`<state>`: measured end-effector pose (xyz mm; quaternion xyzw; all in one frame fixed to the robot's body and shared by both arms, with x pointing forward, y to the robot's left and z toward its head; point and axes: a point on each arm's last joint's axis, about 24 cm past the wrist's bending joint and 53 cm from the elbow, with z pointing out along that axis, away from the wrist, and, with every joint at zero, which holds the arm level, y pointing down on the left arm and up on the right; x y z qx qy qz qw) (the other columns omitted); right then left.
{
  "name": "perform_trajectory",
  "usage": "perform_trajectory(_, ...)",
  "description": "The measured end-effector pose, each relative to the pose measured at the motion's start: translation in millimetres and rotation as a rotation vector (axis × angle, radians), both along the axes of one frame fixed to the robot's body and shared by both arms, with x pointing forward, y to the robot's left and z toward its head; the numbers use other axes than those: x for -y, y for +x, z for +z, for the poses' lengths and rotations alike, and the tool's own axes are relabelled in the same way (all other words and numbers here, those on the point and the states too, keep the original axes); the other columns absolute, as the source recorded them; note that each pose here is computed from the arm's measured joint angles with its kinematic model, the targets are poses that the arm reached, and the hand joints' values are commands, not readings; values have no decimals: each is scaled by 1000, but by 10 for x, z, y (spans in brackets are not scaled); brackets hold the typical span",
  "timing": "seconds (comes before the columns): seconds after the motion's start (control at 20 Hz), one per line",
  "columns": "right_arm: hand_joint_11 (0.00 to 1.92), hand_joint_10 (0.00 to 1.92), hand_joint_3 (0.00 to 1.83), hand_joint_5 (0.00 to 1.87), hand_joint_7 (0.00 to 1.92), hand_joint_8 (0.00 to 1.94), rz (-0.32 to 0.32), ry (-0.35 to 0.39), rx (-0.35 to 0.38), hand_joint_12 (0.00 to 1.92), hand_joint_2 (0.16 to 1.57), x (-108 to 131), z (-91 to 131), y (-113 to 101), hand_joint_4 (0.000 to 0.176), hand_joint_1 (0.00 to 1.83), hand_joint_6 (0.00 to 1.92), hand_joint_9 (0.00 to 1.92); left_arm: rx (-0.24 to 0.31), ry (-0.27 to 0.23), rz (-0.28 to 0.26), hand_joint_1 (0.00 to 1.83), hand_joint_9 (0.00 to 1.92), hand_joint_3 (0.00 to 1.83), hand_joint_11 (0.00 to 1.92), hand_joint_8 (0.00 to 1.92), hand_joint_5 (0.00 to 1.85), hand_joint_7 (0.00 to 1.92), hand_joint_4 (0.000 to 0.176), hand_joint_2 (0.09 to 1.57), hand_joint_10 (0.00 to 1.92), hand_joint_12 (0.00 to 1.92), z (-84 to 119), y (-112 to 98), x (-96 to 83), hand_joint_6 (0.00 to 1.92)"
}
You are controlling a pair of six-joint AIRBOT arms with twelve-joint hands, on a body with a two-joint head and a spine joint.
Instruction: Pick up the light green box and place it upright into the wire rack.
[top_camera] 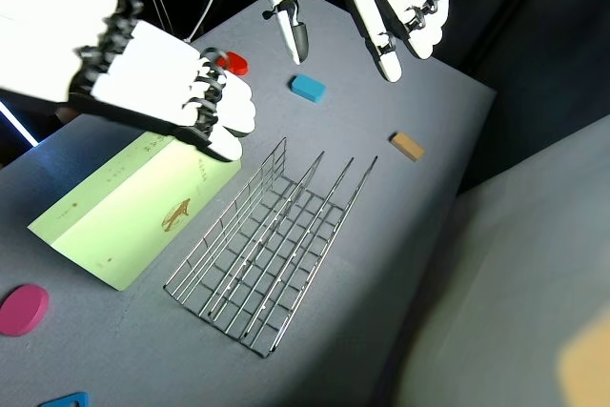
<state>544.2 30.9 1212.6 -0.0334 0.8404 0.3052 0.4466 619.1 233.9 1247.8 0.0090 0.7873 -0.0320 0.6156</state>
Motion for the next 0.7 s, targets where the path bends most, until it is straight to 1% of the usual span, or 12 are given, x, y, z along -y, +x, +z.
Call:
perform_trajectory(0.1, 0, 0, 0, 97, 26, 1, -9, 1, -52, 332, 910, -36, -88, -1, 41, 818, 0, 0, 2, 35, 5, 262, 235, 4, 0, 1, 304, 202, 108, 1118, 0, 624, 1, 4, -37, 3)
perform_trajectory(0.15, 0, 0, 0, 94, 26, 0, -10, 1, -59, 306, 906, -51, -102, -2, 41, 815, 0, 0, 1, 43, 5, 263, 232, 2, 0, 1, 302, 199, 109, 1118, 0, 646, -2, 7, -48, 1)
perform_trajectory(0.2, 0, 0, 0, 92, 25, 0, -16, -10, -51, 301, 905, -67, -136, 57, 41, 815, 0, 0, -6, 47, 6, 262, 232, 2, 0, 1, 302, 198, 109, 1118, 1, 650, -8, 7, -55, 1)
perform_trajectory(0.3, 0, 0, 0, 92, 25, 0, -31, -14, -67, 301, 905, -57, -205, 100, 41, 815, 0, 0, 1, 56, 1, 262, 232, 2, 0, 1, 302, 198, 109, 1118, 1, 650, 20, 11, -51, 1)
perform_trajectory(0.35, 0, 0, 0, 113, 26, 0, -41, -23, -84, 301, 908, -35, -274, 105, 40, 816, 9, 0, 7, 77, 0, 259, 232, 1, 0, 0, 309, 199, 109, 1120, 0, 686, 41, 15, -59, 2)
perform_trajectory(0.4, 0, 1, 0, 137, 43, 4, -40, -27, -89, 340, 909, -40, -302, 94, 37, 811, 11, 4, 9, 91, 3, 257, 231, 0, 0, 5, 349, 213, 107, 1118, 0, 699, 49, 17, -75, 14)
perform_trajectory(0.45, 0, 1, 0, 138, 44, 4, -38, -30, -93, 341, 908, -44, -324, 85, 37, 811, 11, 4, 8, 104, 6, 256, 231, 0, 0, 5, 351, 214, 107, 1118, 0, 701, 47, 16, -90, 14)
perform_trajectory(0.55, 0, 1, 0, 137, 44, 3, -35, -38, -99, 341, 910, -48, -380, 79, 37, 812, 9, 4, 5, 106, 16, 258, 235, 0, 0, 3, 356, 215, 107, 1111, 1, 713, 40, 13, -118, 9)
perform_trajectory(0.7, 0, 0, 0, 141, 44, 2, -51, -48, -134, 337, 911, -20, -509, 62, 37, 812, 9, 3, 3, 110, 36, 258, 246, 0, 0, 2, 358, 221, 108, 1110, 2, 759, 42, 12, -191, 2)
